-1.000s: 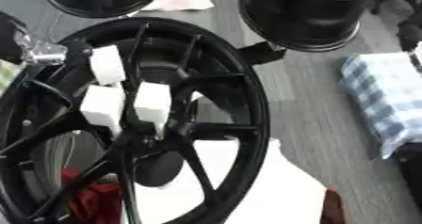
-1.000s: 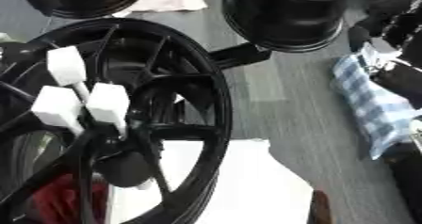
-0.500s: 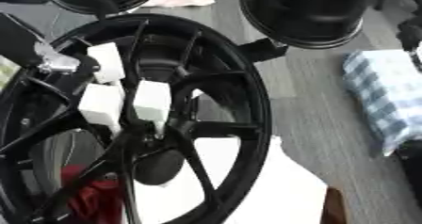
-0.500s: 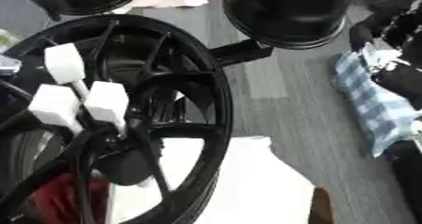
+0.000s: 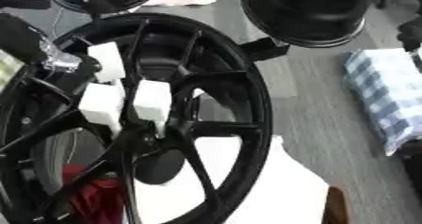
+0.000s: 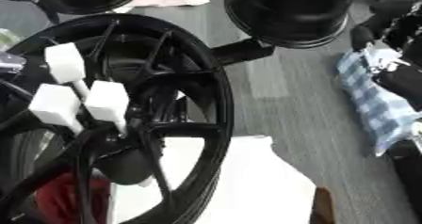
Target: Pull the pin out of the wheel hub.
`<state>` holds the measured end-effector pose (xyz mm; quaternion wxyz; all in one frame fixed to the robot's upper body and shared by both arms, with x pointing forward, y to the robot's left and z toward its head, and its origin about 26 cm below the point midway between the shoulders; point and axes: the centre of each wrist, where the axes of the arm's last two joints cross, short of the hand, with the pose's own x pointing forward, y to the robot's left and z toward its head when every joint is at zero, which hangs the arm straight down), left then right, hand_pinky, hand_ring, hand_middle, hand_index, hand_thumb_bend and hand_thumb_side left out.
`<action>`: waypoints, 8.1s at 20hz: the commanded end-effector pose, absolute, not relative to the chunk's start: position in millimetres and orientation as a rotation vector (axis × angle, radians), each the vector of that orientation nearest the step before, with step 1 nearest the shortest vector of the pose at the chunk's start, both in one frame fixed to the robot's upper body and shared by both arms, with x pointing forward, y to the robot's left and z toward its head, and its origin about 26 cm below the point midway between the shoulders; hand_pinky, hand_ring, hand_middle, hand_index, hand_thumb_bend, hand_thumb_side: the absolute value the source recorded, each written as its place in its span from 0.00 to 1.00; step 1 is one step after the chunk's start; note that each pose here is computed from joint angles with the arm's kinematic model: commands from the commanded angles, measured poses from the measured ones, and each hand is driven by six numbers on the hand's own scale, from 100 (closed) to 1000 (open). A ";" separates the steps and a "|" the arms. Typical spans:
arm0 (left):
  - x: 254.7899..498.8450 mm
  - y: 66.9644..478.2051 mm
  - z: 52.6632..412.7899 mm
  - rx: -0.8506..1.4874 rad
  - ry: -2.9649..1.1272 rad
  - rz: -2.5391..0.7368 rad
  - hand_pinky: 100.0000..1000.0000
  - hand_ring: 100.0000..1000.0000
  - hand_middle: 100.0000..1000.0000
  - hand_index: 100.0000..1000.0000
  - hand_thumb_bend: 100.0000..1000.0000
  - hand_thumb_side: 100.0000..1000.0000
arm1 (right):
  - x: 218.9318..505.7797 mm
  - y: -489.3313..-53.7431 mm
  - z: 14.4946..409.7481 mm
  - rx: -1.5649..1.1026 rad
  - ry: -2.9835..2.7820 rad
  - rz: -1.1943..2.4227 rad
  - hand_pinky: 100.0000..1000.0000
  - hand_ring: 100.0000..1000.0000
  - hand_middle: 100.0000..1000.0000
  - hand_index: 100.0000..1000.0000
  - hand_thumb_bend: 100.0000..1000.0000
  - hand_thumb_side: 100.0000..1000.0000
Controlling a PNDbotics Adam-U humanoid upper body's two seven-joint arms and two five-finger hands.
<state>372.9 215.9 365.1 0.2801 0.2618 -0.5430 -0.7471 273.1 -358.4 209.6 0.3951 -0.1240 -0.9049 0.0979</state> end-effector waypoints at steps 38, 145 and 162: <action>396.2 220.2 348.2 0.761 -1.318 -2.003 1.00 0.74 0.51 0.83 0.43 0.82 | 271.9 -355.7 216.9 -0.297 -2.310 0.244 0.57 0.58 0.47 0.64 0.22 0.10; 297.2 424.2 367.9 0.943 -1.495 -1.103 0.97 0.90 0.78 0.92 0.12 0.93 | 263.4 -368.4 205.9 -0.354 -2.321 0.136 0.59 0.58 0.48 0.64 0.24 0.10; 293.1 412.8 377.1 0.778 -1.761 -1.028 0.87 0.66 0.49 0.75 0.00 0.73 | 263.6 -368.1 206.1 -0.351 -2.323 0.128 0.59 0.58 0.48 0.64 0.23 0.09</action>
